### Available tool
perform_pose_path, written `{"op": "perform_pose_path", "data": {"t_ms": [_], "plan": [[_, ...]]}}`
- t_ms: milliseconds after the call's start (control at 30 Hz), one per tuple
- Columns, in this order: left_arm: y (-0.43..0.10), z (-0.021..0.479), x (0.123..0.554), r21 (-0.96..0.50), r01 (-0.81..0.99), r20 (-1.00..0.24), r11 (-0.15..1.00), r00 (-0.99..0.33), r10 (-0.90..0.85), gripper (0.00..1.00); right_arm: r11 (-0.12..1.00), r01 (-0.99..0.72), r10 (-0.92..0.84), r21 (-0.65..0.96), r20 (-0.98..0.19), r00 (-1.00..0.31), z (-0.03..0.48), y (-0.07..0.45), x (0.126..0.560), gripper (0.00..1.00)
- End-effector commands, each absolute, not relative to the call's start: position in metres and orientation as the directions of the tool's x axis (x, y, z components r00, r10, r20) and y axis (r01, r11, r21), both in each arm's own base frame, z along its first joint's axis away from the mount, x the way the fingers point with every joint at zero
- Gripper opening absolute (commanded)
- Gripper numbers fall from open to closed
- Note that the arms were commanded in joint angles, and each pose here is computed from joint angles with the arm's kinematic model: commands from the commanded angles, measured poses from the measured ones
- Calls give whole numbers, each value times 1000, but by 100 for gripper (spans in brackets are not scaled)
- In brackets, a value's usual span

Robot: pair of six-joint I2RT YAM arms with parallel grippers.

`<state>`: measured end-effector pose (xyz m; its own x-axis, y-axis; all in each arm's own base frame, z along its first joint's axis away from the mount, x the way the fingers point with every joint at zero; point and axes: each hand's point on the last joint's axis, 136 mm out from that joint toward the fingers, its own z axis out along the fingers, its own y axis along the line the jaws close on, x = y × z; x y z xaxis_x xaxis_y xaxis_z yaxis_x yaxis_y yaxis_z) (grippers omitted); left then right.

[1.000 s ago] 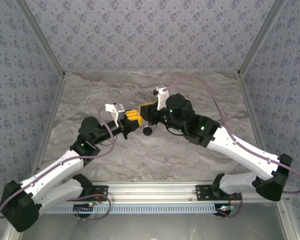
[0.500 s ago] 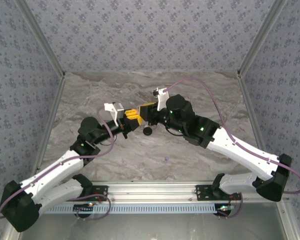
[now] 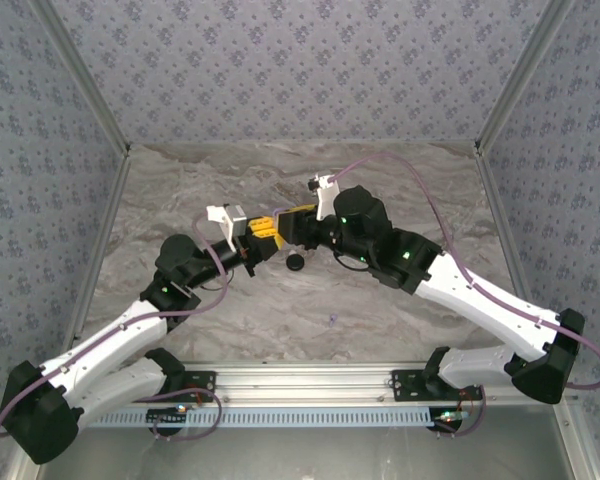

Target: Insert wireless bluetooth earbuds into charging case

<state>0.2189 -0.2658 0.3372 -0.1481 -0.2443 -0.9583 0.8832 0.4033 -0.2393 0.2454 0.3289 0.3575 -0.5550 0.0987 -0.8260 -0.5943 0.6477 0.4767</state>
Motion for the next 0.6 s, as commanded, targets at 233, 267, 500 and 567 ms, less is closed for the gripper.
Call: {"op": "perform_pose_path", "data": {"t_ms": [233,267,500,567], "plan": [[-262,343,211,-160,898,-965,411,-55,-255,0,739,-497,130,455,-820,-557,376,263,241,62],[-261,342,211,-153,896,-967,418,-48,-251,0,766,-458,122,451,-801,-586,362,254,242,61],[-249,342,207,-95,877,-977,471,10,-214,0,931,-162,63,326,-583,-810,223,202,229,53],[-246,342,205,-77,872,-980,483,22,-197,0,955,-104,53,278,-503,-863,187,193,219,52]]}}
